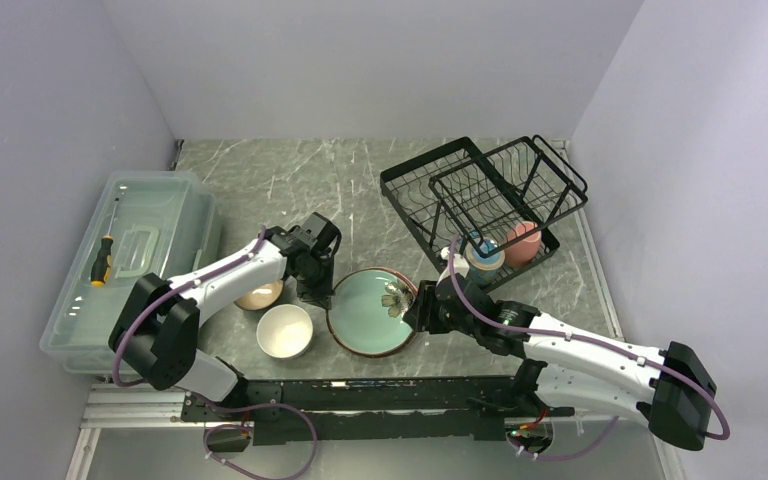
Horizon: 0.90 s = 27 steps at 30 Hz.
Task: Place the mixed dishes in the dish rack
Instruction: Pick up the plate at the center of the board.
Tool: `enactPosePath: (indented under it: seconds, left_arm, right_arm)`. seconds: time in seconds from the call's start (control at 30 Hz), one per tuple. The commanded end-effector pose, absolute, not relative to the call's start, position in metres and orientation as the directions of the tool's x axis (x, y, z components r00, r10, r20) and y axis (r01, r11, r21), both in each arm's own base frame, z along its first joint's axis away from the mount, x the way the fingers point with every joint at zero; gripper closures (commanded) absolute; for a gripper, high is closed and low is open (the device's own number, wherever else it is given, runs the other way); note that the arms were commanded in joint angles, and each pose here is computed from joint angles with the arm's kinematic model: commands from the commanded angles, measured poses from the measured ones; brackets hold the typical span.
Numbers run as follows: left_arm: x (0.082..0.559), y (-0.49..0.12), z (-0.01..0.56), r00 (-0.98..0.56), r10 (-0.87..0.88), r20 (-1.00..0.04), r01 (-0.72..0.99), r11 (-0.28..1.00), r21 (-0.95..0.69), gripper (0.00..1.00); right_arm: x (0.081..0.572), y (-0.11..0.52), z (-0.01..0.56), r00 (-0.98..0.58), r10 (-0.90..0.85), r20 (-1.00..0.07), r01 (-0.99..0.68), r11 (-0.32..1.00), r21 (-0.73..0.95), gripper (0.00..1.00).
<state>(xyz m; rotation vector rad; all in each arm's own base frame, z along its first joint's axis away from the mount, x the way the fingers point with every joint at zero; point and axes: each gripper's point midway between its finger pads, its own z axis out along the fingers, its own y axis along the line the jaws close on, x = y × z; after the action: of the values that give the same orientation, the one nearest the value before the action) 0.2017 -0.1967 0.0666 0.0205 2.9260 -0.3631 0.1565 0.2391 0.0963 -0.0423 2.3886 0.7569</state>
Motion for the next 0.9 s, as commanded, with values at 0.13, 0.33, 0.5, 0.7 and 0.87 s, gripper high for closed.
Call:
enactPosePath:
  seconds: [0.13,0.33,0.5,0.7,0.87]
  left_arm:
    - [0.202,-0.211,0.073,-0.981,0.001,-0.195,0.059,0.955,-0.29,1.0]
    - [0.202,-0.219,0.069,-0.982,0.014,-0.19,0.07,0.953,-0.294,1.0]
    - [0.201,-0.224,0.065,-0.983,0.023,-0.183,0.077,0.954,-0.29,1.0]
    - [0.201,-0.229,0.066,-0.982,0.038,-0.186,0.091,0.954,-0.285,1.0]
    - [0.203,-0.233,0.074,-0.979,0.042,-0.201,0.1,0.952,-0.29,1.0]
  right_arm:
    - [0.162,0.243,0.103,-0.784,0.175,-0.596,-0.212,0.826,0.522,0.54]
    - [0.163,0.235,0.1,-0.78,0.174,-0.601,-0.194,0.846,0.497,0.5]
    - [0.163,0.23,0.098,-0.777,0.181,-0.603,-0.182,0.852,0.491,0.49]
    - [0.162,0.228,0.096,-0.776,0.181,-0.604,-0.178,0.856,0.485,0.48]
    - [0.163,0.225,0.096,-0.774,0.178,-0.608,-0.173,0.863,0.474,0.47]
